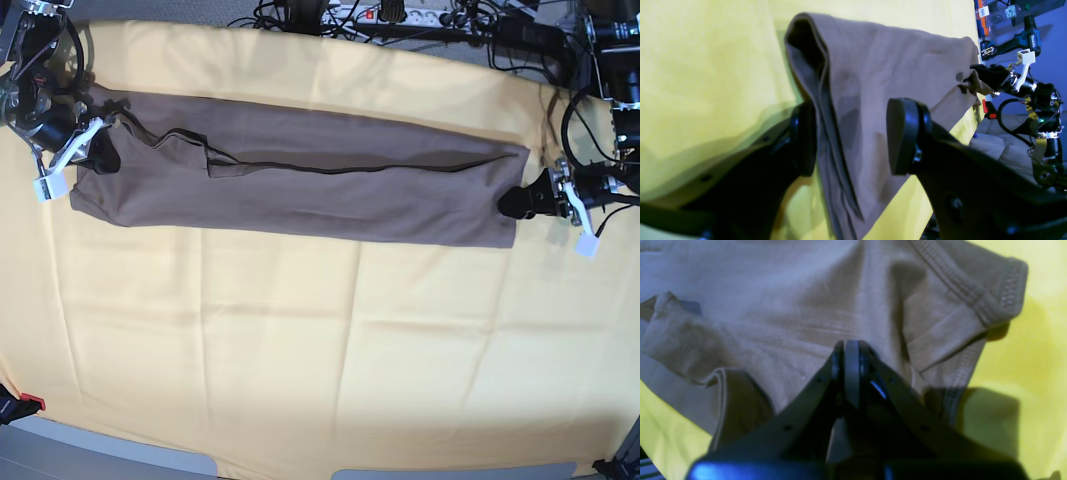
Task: Fold the T-shirt properly
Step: 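Grasp the shirt's other end with the left gripper and straighten the strip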
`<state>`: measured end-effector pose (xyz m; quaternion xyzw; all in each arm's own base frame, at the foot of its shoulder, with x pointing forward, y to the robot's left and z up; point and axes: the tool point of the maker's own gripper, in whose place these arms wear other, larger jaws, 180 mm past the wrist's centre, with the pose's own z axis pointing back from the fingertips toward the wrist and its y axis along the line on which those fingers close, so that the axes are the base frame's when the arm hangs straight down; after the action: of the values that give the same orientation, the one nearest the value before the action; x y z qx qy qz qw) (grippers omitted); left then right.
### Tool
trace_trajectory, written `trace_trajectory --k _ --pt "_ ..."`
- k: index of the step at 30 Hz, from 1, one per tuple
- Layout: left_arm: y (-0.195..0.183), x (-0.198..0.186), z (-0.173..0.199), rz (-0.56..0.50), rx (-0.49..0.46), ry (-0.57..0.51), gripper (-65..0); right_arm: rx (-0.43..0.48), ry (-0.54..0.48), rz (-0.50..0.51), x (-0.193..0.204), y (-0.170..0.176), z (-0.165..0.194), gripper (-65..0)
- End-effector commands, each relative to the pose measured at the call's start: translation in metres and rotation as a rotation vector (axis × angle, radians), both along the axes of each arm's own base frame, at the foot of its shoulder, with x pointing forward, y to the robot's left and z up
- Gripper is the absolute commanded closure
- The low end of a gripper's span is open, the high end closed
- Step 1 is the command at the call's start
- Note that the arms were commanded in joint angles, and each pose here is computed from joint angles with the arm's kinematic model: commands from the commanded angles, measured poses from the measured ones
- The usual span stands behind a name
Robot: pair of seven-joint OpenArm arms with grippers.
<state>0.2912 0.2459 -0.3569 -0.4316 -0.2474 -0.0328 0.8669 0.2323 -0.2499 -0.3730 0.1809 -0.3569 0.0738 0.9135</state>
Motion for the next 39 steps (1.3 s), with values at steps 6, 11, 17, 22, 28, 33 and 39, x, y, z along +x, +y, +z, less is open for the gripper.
trace_trajectory --k 6,11,17,22,28,33,39 --pt "-0.019 -0.008 -0.013 -0.048 -0.006 0.057 -34.3 -0.003 -0.042 0.005 0.008 -0.004 0.012 0.0" --pt "-0.027 -0.016 -0.023 -0.071 -0.004 0.122 -34.3 0.015 -0.050 0.004 0.009 -0.002 0.014 0.0" --pt "-0.027 -0.014 -0.020 -0.063 -0.002 0.134 -33.3 0.017 -0.051 0.004 0.009 -0.001 0.014 0.0" --pt "-0.030 -0.011 -0.015 -0.076 0.002 0.113 -1.9 0.017 -0.051 0.004 0.009 -0.001 0.014 0.0" --pt "-0.027 0.000 -0.006 -0.072 0.009 0.086 0.0 0.019 -0.052 0.004 0.009 -0.001 0.015 0.0" --pt "-0.014 0.019 0.014 -0.053 0.036 0.041 0.0 0.094 -0.070 0.011 0.011 0.008 0.023 0.0" --pt "0.000 0.027 0.026 -0.043 0.069 0.015 0.0 0.124 -0.068 0.040 0.017 0.015 0.031 0.0"
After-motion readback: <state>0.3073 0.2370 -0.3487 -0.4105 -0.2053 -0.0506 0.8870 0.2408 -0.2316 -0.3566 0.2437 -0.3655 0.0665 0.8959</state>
